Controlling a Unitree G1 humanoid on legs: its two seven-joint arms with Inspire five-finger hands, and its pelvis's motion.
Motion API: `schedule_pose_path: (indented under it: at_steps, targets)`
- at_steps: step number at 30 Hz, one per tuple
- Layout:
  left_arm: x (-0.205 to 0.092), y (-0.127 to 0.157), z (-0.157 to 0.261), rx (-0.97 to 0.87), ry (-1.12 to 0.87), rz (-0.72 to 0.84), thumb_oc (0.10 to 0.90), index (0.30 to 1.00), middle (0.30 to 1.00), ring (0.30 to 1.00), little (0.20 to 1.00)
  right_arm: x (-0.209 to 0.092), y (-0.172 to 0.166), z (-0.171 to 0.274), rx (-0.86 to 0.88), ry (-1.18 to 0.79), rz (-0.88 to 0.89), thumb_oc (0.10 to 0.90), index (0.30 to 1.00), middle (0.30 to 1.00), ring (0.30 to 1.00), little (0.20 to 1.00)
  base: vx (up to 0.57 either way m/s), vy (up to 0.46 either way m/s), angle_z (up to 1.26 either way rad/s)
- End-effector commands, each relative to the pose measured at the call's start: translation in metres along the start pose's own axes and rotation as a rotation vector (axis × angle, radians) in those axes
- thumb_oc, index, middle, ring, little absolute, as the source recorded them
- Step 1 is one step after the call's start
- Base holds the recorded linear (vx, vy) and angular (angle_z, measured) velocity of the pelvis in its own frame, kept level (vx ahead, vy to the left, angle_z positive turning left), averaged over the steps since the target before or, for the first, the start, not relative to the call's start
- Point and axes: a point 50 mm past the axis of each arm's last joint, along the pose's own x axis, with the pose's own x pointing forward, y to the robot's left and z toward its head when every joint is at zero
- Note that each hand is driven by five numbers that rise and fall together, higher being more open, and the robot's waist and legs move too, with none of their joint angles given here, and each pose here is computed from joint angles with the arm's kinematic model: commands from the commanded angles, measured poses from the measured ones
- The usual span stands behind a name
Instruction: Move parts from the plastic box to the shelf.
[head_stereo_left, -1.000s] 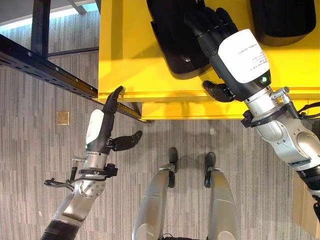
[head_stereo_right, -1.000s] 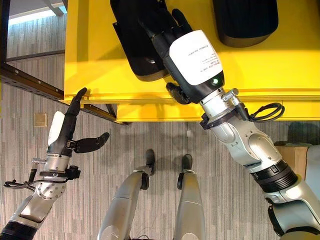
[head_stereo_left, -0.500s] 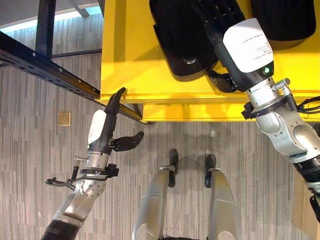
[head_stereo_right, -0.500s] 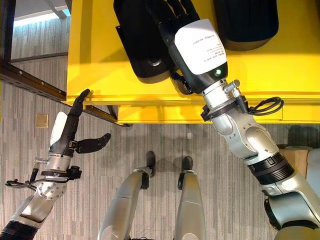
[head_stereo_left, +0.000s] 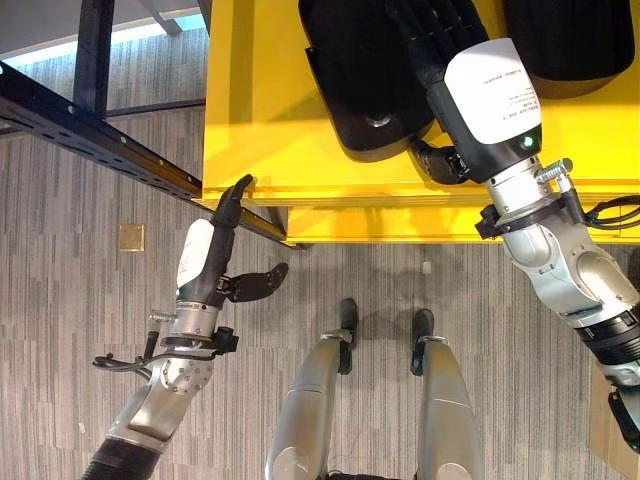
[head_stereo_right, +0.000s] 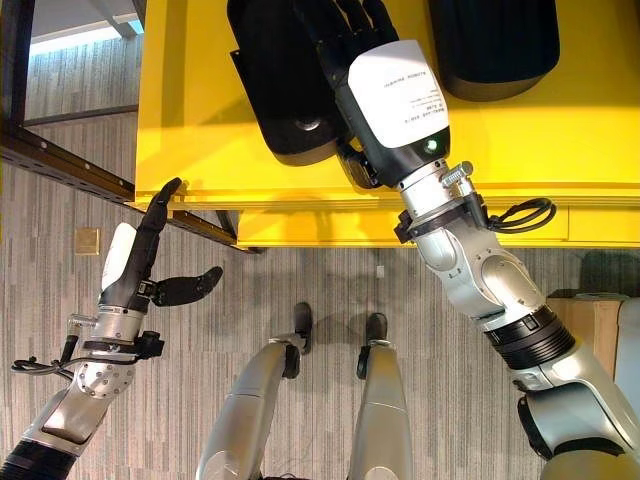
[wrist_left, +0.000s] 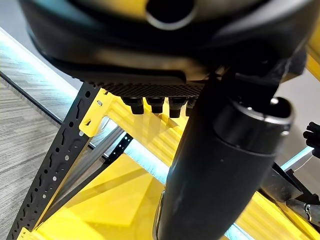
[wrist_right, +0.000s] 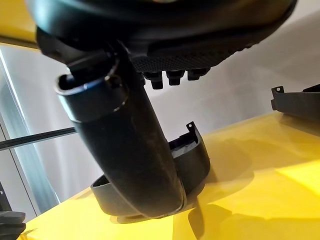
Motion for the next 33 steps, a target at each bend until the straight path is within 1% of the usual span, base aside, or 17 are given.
schedule_pose_path:
  at_steps: [1, 24, 29, 33]
  targets:
    - [-0.005, 0.005, 0.002, 0.02, -0.015, -0.013, 0.9, 1.0, 1.0, 1.0, 1.0, 0.041, -0.058, 0.026, -0.017, -0.158, -0.294, 0.9, 1.0, 1.0, 1.0, 1.0, 0.0, 0.0, 0.0]
    - [0.0, 0.002, 0.004, 0.006, -0.002, -0.01, 0.9, 1.0, 1.0, 1.0, 1.0, 0.053, -0.056, 0.036, 0.106, -0.1, -0.343, 0.9, 1.0, 1.0, 1.0, 1.0, 0.0, 0.0, 0.0]
    - [0.0, 0.0, 0.004, 0.007, 0.007, -0.013, 0.9, 1.0, 1.0, 1.0, 1.0, 0.054, -0.051, 0.028, 0.112, -0.051, -0.347, 0.9, 1.0, 1.0, 1.0, 1.0, 0.0, 0.005, 0.01]
    - [0.006, 0.002, 0.007, 0.005, 0.018, -0.014, 0.9, 1.0, 1.0, 1.0, 1.0, 0.053, -0.052, 0.023, 0.126, -0.033, -0.344, 0.9, 1.0, 1.0, 1.0, 1.0, 0.0, 0.012, 0.02]
